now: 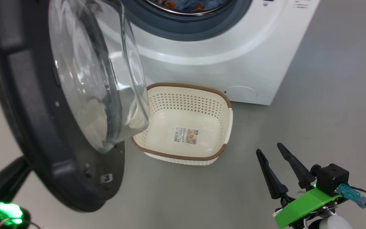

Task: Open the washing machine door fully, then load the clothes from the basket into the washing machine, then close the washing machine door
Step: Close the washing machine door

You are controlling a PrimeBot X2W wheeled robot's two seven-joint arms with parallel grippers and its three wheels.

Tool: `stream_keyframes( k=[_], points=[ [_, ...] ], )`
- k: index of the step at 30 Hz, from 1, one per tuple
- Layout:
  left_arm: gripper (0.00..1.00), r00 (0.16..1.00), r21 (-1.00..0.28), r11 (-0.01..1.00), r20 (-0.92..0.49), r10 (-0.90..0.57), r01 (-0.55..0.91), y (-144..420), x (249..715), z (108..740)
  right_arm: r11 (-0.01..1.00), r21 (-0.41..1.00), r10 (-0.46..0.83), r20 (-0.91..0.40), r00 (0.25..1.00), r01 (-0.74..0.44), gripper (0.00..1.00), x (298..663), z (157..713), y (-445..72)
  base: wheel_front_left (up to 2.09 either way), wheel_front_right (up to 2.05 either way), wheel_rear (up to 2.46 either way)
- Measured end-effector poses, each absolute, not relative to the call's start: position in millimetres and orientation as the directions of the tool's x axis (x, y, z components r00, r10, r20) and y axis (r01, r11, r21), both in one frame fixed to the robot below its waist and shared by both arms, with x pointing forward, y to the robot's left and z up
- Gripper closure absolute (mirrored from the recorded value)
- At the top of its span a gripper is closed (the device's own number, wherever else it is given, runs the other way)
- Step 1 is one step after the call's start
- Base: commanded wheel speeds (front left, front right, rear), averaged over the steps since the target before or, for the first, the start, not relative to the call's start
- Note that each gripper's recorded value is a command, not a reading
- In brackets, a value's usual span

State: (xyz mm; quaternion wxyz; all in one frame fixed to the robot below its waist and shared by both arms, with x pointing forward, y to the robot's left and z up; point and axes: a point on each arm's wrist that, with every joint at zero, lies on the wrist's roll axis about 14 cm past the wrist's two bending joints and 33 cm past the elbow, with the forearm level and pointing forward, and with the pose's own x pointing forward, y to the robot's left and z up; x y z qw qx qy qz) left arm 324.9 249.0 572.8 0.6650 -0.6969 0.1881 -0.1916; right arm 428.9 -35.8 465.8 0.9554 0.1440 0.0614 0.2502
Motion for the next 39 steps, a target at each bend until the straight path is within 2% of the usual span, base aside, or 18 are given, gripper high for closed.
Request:
stream_keyframes(
  k=[10, 20, 29, 39],
  points=[
    [1.0, 0.744, -0.989, -0.128, 0.145, -0.653, 0.079, 182.8, 352.1, 576.8, 0.884, 0.312, 0.384, -0.055, 0.922, -0.349, 0.0, 424.7, 460.9, -75.8, 0.0, 0.0, 0.0],
    [1.0, 0.691, -0.958, -0.262, 0.267, -0.672, 0.115, 127.2, 389.6, 579.6, 0.919, 0.312, 0.278, -0.075, 0.958, -0.242, 0.0, 415.3, 453.5, -112.0, 0.0, 0.0, 0.0],
    [1.0, 0.634, -0.915, -0.381, 0.374, -0.677, 0.132, 77.0, 417.6, 588.7, 0.933, 0.307, 0.227, -0.087, 0.97, -0.191, 0.0, 411.7, 449.2, -129.6, 0.0, 0.0, 0.0],
    [1.0, 0.608, -0.903, -0.414, 0.394, -0.689, 0.115, 35.8, 460.9, 592.1, 0.945, 0.302, 0.164, -0.089, 0.982, -0.13, 0.0, 412.0, 446.1, -149.7, 0.0, 0.0, 0.0]
  ],
)
